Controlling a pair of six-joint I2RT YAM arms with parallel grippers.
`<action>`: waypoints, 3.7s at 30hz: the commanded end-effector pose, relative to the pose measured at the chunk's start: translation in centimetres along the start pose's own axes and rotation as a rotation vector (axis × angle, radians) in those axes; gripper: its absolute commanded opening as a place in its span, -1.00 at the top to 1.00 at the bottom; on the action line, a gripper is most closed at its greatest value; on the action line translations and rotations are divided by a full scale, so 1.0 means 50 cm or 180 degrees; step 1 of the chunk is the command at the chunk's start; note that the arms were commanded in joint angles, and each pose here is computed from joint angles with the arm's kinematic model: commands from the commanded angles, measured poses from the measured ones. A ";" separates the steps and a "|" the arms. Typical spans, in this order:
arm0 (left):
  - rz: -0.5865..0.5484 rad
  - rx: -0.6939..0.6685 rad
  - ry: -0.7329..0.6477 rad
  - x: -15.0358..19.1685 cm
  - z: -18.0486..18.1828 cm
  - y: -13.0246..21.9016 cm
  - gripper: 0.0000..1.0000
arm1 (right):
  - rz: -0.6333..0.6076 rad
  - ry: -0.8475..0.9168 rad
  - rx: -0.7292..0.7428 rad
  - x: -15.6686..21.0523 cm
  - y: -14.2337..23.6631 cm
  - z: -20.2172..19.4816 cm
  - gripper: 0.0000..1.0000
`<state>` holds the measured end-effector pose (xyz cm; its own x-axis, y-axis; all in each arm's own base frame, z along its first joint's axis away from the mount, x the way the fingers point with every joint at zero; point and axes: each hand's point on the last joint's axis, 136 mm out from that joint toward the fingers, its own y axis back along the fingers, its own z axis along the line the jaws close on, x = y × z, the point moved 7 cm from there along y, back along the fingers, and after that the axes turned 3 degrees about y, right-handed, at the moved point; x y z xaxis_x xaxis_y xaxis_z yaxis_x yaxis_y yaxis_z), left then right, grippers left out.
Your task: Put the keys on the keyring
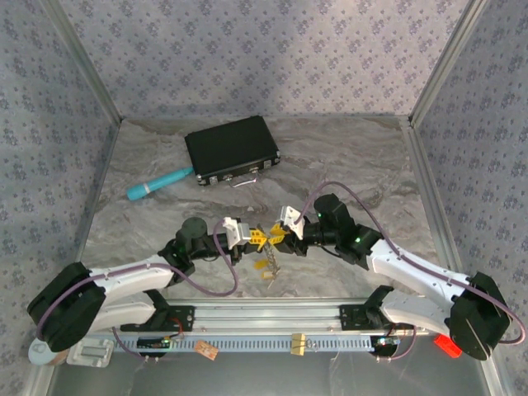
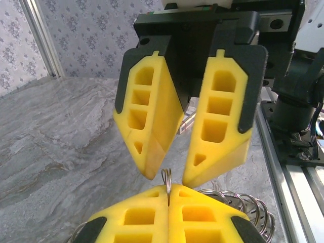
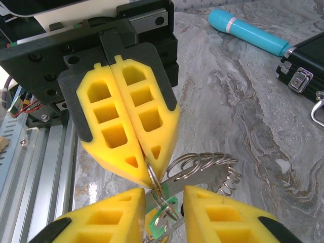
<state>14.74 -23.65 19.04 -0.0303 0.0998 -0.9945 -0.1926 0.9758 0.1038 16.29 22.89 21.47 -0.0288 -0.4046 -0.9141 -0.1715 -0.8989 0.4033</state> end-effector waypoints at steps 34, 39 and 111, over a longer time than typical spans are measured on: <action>0.0413 -0.0040 -0.0193 -0.020 -0.002 0.010 0.64 | 0.0872 0.0628 -0.0226 -0.051 -0.012 0.010 1.00; 0.0387 -0.0011 -0.0198 -0.026 -0.003 0.009 0.69 | 0.1007 0.0667 -0.0272 -0.048 -0.026 0.013 1.00; -0.0121 0.0239 -0.0328 -0.048 -0.023 0.011 1.00 | 0.0839 0.0388 -0.0697 -0.012 -0.013 -0.011 1.00</action>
<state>13.90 -23.23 19.45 0.0055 0.1428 -0.9897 -0.1524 0.9783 0.1403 16.89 23.17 21.68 0.0980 -0.6400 -0.7621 0.0327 -0.7633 0.6452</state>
